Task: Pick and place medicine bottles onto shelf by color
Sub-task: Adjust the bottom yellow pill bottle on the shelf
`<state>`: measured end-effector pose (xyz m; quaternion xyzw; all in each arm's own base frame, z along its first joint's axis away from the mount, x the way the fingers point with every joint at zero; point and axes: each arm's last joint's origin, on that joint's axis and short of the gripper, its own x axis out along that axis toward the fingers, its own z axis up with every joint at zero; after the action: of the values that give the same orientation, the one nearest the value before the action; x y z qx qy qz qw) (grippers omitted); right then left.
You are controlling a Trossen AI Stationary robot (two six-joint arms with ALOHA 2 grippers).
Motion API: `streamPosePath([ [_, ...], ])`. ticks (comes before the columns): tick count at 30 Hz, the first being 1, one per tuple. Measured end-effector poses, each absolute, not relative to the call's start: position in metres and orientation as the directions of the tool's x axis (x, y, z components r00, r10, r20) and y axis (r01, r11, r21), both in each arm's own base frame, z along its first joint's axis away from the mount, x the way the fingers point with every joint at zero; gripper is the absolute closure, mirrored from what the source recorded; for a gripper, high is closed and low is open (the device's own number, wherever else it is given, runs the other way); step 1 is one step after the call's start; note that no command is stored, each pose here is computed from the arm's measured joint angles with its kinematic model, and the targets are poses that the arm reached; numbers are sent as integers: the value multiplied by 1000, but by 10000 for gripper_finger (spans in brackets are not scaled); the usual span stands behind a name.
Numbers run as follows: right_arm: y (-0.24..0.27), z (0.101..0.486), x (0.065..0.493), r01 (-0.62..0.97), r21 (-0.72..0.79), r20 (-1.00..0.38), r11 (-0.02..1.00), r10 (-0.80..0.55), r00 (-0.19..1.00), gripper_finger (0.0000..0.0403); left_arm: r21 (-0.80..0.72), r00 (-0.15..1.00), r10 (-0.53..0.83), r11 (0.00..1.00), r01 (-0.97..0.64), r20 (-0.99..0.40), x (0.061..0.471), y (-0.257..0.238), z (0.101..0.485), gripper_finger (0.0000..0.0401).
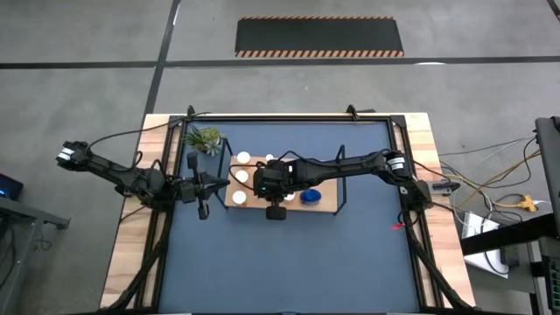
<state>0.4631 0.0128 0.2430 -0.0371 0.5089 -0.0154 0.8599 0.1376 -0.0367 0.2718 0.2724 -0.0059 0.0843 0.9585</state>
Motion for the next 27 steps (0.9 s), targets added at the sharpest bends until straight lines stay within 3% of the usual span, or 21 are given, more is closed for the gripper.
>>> streamPosePath([
  [14, 12, 268, 455, 7, -71, -905, 997, -67, 421, 394, 521, 985, 162, 837, -168, 57, 138, -37, 272, 401],
  [27, 10, 253, 451, 33, -62, -928, 997, -70, 366, 394, 521, 986, 156, 838, -163, 57, 138, -37, 272, 401],
])
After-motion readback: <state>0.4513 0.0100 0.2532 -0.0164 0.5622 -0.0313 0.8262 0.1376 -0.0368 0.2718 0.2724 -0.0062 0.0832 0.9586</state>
